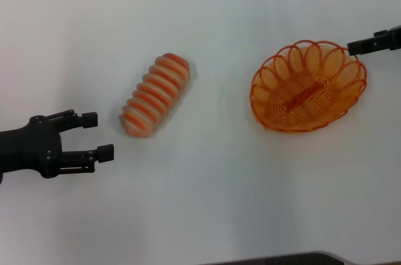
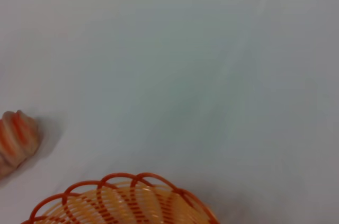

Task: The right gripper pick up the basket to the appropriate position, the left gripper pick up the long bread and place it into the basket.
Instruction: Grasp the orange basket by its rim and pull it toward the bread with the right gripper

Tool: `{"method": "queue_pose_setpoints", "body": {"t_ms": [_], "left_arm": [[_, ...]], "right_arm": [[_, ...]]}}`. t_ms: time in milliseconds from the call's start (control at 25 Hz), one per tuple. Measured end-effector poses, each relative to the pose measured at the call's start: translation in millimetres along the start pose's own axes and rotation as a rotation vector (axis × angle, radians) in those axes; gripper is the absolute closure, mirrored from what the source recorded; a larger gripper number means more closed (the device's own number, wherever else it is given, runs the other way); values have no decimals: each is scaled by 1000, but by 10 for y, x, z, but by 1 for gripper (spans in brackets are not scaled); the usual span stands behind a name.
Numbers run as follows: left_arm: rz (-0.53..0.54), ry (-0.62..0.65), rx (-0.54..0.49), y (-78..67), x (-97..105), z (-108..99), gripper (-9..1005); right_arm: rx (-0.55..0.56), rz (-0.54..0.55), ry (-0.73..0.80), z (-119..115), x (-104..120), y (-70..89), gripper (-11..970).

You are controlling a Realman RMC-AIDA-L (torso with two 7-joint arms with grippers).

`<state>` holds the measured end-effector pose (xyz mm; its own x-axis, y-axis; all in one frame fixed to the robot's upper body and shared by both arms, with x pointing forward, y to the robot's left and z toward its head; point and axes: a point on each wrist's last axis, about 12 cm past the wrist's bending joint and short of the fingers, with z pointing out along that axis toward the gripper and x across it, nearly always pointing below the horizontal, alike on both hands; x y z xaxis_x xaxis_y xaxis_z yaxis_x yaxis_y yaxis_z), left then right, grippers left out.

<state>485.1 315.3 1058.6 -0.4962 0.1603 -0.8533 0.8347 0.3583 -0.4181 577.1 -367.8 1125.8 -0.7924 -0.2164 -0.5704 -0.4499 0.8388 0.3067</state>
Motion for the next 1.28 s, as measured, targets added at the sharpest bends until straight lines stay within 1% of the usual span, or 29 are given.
{"method": "queue_pose_setpoints", "body": {"t_ms": [280,760,920,1120,1280], "left_arm": [[5,2,-1,7,-11,-2,82],[10,2,-2,7,-9,-2,85],[10,2,-2,7,-9,-2,86],[11,2,-3,7,-8,-2,88],[12,3,-7,13,-9,-4,89]], "right_arm": [[-13,-41,47,120,-86,102,42],[-10,-56,117,294,-89,150,49],[-4,-58,122,316,-98,158,59],[25,-59,134,374,-134,176,71],[35,-77,162,424,-146,214,199]]}}
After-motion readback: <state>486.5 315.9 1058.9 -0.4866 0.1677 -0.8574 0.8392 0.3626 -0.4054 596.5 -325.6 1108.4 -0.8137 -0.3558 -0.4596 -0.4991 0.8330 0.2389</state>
